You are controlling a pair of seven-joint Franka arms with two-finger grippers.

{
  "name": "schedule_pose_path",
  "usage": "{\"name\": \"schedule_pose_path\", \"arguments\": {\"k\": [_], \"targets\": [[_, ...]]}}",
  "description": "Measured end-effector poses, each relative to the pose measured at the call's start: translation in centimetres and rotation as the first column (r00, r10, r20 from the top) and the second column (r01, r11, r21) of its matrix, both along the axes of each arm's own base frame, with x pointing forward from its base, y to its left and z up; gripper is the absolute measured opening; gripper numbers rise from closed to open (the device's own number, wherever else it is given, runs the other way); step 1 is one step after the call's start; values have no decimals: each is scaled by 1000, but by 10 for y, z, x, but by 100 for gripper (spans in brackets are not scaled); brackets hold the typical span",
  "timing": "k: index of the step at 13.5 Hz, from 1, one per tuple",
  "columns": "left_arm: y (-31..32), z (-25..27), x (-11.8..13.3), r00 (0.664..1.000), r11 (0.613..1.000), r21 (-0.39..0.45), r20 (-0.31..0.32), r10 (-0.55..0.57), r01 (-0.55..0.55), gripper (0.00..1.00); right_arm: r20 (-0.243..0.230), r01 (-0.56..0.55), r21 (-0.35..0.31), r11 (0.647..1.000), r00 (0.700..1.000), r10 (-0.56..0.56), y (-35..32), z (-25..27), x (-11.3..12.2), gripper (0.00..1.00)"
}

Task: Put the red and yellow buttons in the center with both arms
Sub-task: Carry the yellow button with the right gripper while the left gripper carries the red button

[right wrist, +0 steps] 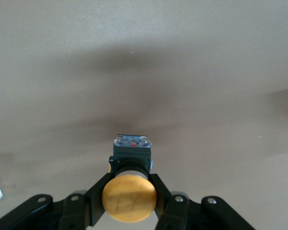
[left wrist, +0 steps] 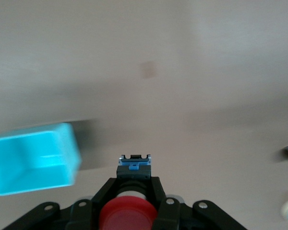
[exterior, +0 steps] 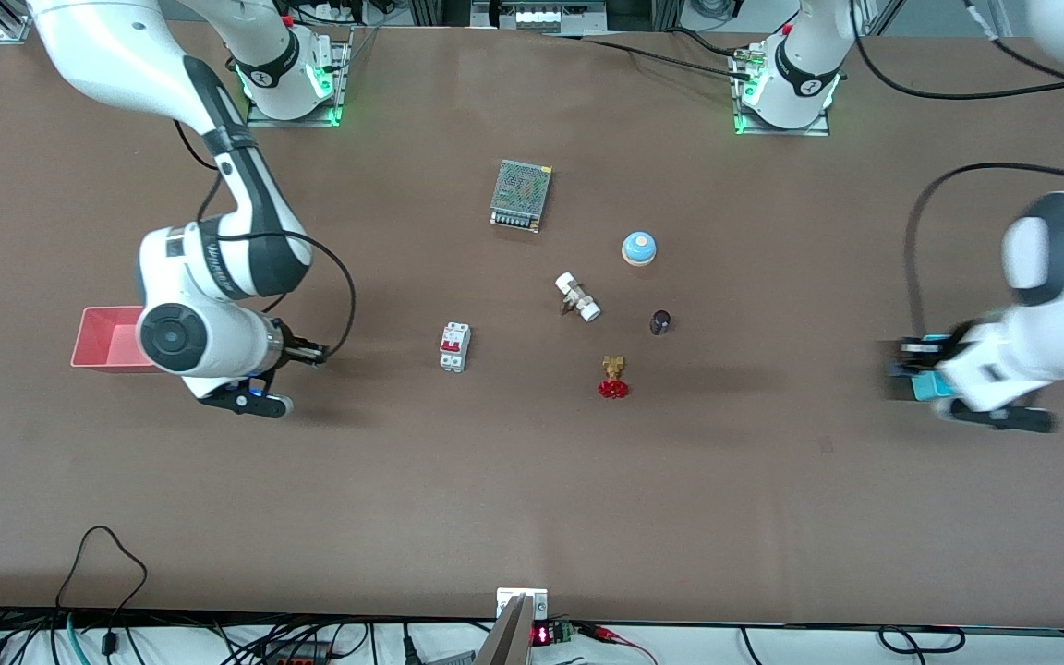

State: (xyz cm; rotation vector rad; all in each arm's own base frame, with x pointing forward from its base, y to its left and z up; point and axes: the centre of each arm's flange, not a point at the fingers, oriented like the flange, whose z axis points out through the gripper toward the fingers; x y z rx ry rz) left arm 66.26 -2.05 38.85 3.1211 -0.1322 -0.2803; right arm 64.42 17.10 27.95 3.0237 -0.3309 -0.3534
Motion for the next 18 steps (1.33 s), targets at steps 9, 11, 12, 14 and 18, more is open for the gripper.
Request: {"name": "schedule_pose_path", "arguments": {"k": [9, 11, 12, 14, 18], "targets": [[-143, -147, -69, 994, 994, 2, 33, 108, -108, 34, -24, 139, 4, 990, 990, -139, 26, -49, -6, 37], [-154, -162, -83, 989, 990, 3, 37, 140, -140, 34, -34, 139, 1, 990, 990, -139, 28, -58, -7, 37], [-162, -165, -88, 989, 990, 5, 37, 144, -144, 34, -37, 137, 0, 991, 990, -137, 29, -61, -8, 37], [-172, -166, -92, 989, 989, 4, 43, 144, -145, 34, -37, 131, 0, 991, 991, -131, 33, -61, -9, 37], [-172, -179, -102, 985, 988, -14, 71, 157, -156, 34, -23, 172, -6, 985, 985, -172, 36, -58, -6, 63]]}}
